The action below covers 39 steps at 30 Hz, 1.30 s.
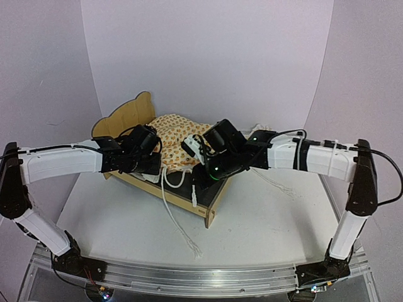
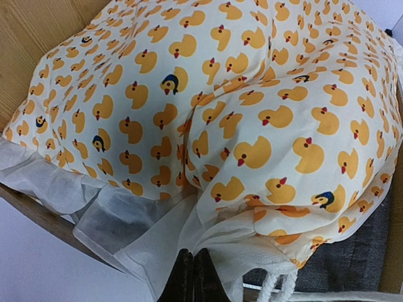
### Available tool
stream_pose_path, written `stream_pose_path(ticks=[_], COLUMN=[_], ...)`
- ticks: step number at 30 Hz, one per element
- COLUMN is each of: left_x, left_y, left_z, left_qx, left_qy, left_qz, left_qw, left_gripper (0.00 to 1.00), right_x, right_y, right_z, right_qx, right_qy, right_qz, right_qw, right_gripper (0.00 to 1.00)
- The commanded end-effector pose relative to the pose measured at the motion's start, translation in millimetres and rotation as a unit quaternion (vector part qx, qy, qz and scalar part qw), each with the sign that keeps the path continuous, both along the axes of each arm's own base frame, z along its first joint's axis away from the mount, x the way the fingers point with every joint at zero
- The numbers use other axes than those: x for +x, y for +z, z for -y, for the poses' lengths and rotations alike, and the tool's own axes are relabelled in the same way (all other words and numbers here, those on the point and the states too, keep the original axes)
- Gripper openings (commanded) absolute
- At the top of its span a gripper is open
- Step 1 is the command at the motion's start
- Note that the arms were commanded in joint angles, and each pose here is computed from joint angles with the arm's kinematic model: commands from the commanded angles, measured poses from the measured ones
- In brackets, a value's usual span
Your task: Set up the pet bed
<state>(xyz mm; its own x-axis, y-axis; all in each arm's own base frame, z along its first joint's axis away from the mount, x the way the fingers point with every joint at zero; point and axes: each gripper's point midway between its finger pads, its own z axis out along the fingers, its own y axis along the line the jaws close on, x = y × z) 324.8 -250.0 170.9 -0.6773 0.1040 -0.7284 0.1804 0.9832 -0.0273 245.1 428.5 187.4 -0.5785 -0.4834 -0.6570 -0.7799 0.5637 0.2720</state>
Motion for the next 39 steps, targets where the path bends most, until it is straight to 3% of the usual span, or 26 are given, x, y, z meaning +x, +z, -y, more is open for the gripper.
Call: stream_pose_path(ticks=[1, 7, 14, 25, 33, 39], left_x=[17, 17, 17, 16, 16, 15], left_y=[49, 44, 35, 33, 32, 30], left_z=[-4, 0, 1, 4, 5, 4], left_qx=[-0.039, -0.04, -0.035, -0.042, -0.042, -0.041], left_qy=[0.032, 0.024, 0.02, 0.014, 0.012, 0.013], left_qz=[0.063, 0.056, 0.048, 0.043, 0.042, 0.041], left_qw=[0.997, 0.997, 0.998, 0.998, 0.998, 0.998], left_gripper=[0.0, 0.0, 0.0, 0.0, 0.0, 0.0], right_x=[18, 29, 42, 56, 41, 32], right_y=[-13, -21, 9, -13, -31, -10], right_z=[-3, -9, -3, -15, -27, -29], right_qx=[-0.059, -0.081, -0.073, -0.093, -0.067, -0.031], right_qy=[0.015, 0.017, 0.005, 0.012, 0.022, 0.011], right_qz=[0.042, 0.059, 0.1, 0.097, 0.027, 0.002], right_qw=[0.997, 0.995, 0.992, 0.991, 0.997, 0.999], right_gripper=[0.0, 0.0, 0.0, 0.0, 0.0, 0.0])
